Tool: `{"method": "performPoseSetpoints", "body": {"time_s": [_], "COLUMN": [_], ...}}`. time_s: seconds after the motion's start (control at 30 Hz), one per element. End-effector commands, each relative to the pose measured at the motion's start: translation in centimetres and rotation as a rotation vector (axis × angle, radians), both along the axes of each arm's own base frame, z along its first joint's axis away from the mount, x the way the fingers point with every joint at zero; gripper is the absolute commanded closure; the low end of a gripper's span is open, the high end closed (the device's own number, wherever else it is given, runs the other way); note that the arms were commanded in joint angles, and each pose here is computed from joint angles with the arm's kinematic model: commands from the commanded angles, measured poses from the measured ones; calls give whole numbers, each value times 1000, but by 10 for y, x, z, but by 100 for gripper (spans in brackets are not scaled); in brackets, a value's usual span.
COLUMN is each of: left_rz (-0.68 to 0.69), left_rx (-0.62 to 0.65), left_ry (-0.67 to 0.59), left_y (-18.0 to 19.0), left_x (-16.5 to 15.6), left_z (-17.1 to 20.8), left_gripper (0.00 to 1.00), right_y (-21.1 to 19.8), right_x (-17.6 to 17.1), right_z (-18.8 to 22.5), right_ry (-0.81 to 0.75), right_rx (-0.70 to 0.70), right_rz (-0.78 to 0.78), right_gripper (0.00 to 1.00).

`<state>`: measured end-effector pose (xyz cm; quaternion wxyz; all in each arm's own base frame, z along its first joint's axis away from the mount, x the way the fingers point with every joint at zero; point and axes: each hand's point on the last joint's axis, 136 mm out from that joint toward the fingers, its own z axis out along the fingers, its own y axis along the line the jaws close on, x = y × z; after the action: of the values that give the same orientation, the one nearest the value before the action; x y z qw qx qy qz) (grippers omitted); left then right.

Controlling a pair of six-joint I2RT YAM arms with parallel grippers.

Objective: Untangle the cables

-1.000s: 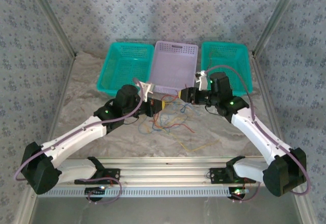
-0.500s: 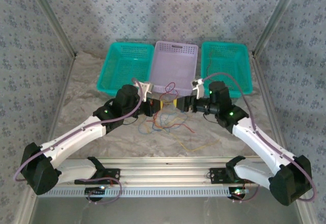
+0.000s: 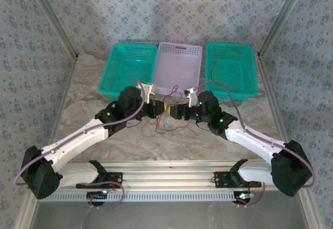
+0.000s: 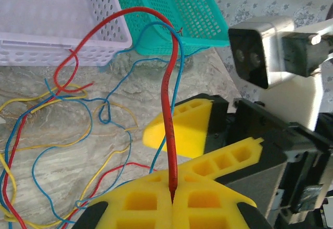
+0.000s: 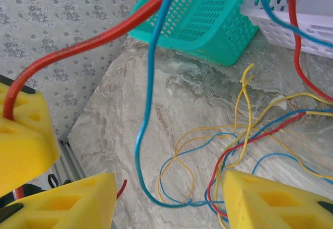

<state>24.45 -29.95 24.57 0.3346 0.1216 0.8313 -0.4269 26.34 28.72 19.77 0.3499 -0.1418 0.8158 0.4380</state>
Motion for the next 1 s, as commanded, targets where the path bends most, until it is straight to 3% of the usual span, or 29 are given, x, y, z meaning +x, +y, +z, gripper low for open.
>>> {"method": "performPoseSetpoints", "body": {"time_s": [0.0,0.07,0.1,0.23,0.3,0.7,0.97], "left_rz": [-15,-15,-15,-12,-4,82,139], "left_rx": [-63,-66,-68,-66,-50,187,274], "left_ry": [-36,-37,-36,-46,-50,-38,-23], "left_y": [-6,-7,-7,-5,-2,30,54], "left_x": [-1,-2,-2,-2,-2,4,12], "left_z": [23,23,23,26,24,-9,-16], "left_gripper": [100,100,100,100,100,100,100], "right_y": [12,14,15,11,1,-131,-170], "right_x": [11,13,14,16,14,-2,-5], "right_z": [21,19,19,21,27,99,200], "right_ry": [-82,-92,-96,-108,-130,-253,-400], "right_rx": [28,20,20,10,-22,-209,-109], "right_rz": [-22,-30,-35,-57,-81,-401,-514], "right_gripper": [43,45,51,89,100,100,100]}}
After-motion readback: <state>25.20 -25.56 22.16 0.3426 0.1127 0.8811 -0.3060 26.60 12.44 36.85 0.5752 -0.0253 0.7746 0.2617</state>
